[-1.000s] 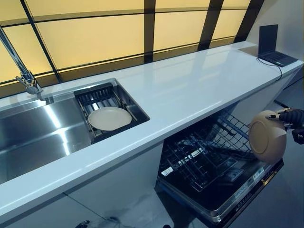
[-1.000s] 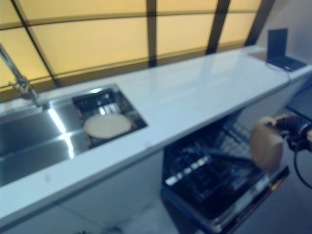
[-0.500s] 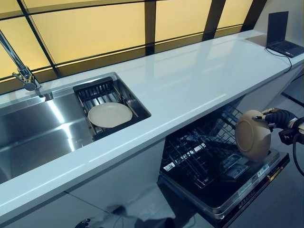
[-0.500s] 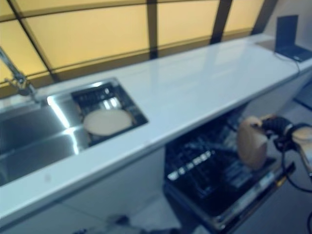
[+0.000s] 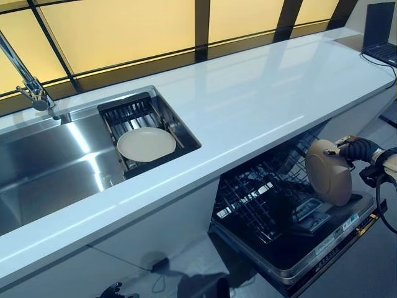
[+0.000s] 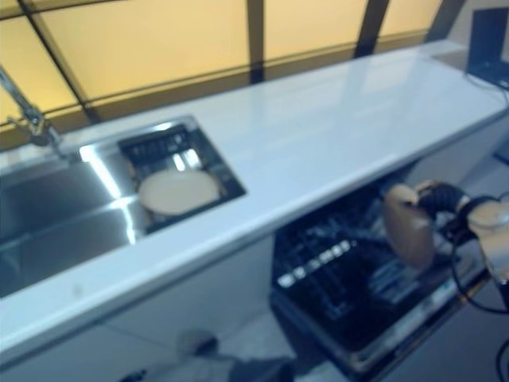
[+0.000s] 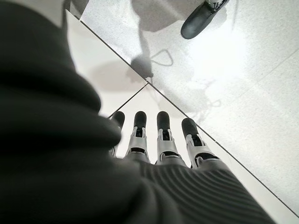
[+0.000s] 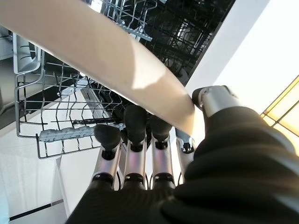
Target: Take plates into dishwasher
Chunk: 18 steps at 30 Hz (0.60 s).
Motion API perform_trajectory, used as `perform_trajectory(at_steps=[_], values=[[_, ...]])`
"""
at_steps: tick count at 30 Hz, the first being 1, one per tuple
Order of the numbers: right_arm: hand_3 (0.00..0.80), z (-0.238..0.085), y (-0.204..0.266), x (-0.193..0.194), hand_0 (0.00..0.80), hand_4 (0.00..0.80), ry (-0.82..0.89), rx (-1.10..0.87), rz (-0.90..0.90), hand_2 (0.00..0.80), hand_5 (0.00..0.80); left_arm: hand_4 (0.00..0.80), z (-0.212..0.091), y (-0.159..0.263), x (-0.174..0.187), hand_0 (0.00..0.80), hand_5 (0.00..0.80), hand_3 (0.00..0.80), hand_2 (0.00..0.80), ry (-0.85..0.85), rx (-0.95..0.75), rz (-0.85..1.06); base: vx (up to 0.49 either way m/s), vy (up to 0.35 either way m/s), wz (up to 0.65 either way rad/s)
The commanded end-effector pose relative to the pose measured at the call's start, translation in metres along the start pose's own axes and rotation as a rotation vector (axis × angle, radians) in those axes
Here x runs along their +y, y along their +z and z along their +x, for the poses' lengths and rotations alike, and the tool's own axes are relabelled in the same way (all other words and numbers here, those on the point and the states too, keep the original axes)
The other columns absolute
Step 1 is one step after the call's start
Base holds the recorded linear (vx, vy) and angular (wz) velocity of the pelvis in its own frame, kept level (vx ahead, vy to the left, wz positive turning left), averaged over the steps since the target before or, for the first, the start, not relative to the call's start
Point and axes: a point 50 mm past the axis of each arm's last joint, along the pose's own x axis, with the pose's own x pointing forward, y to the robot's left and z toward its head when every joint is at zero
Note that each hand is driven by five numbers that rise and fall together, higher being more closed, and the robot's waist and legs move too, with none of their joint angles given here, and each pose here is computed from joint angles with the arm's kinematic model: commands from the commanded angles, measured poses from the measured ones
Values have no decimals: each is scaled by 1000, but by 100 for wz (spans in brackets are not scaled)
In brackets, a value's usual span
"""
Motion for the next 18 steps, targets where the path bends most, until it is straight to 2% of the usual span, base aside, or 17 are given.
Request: perform_trajectory(at_steps=[1,18], values=[[800,5,19,2,800,800,-8,-85,-43,800,800,0,2,10,21,0,0,0,0,66,-29,16,0,0,0],[800,16,14,13,800,800,42,-88,-54,800,800,0,3,18,27,0,0,0,0,81,-58,16,-9,-37,3]])
